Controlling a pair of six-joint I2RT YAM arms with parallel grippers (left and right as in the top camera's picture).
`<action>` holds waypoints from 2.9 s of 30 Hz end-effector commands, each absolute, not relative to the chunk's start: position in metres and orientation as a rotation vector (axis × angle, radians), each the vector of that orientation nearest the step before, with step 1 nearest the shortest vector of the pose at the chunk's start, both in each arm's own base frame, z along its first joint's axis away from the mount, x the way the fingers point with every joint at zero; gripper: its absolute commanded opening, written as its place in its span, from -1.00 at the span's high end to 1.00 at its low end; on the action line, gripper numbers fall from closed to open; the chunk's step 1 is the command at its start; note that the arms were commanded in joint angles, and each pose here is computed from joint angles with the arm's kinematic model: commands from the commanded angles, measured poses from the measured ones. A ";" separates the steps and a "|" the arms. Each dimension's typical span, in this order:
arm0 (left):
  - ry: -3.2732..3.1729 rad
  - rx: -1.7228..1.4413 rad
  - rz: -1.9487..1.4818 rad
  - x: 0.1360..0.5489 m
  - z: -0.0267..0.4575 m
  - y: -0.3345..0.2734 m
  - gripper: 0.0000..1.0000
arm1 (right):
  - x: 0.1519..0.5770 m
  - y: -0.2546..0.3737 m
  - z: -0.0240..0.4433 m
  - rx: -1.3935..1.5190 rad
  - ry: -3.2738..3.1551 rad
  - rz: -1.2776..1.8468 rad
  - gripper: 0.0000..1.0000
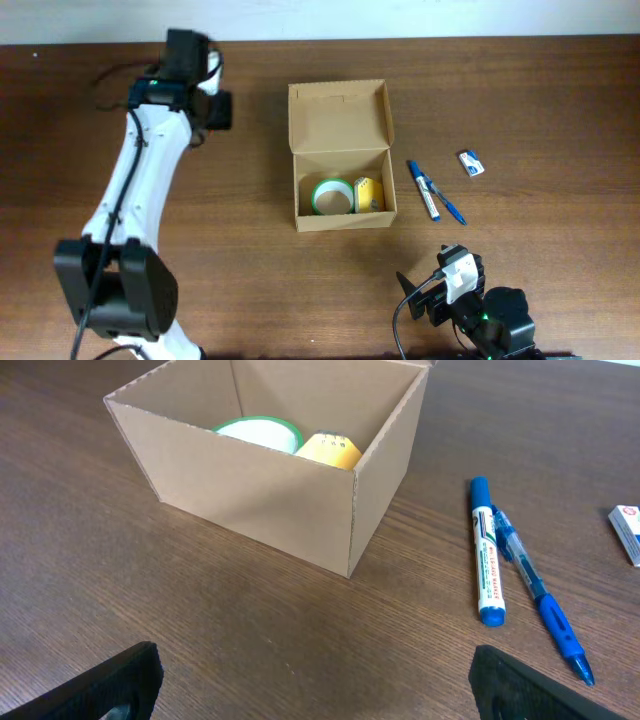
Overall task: Pack container
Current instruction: 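Lower the red stapler into the box and open the gripper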
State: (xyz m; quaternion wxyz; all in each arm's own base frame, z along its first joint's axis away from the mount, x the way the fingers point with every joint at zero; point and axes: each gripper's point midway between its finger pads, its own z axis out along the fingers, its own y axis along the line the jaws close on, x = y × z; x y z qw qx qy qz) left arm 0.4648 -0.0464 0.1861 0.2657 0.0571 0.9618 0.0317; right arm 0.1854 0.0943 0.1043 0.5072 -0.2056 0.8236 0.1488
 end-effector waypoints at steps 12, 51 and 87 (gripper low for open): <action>2.132 1.505 -0.111 0.362 0.223 -0.264 0.96 | 0.184 0.097 0.103 -0.512 1.979 0.367 -0.98; 1.967 1.916 -0.041 0.401 0.122 -0.274 0.97 | 0.184 0.097 0.103 -0.512 1.979 0.367 -0.98; 2.020 1.931 -0.078 0.400 0.088 -0.285 -0.11 | 0.184 0.097 0.103 -0.512 1.979 0.367 -0.98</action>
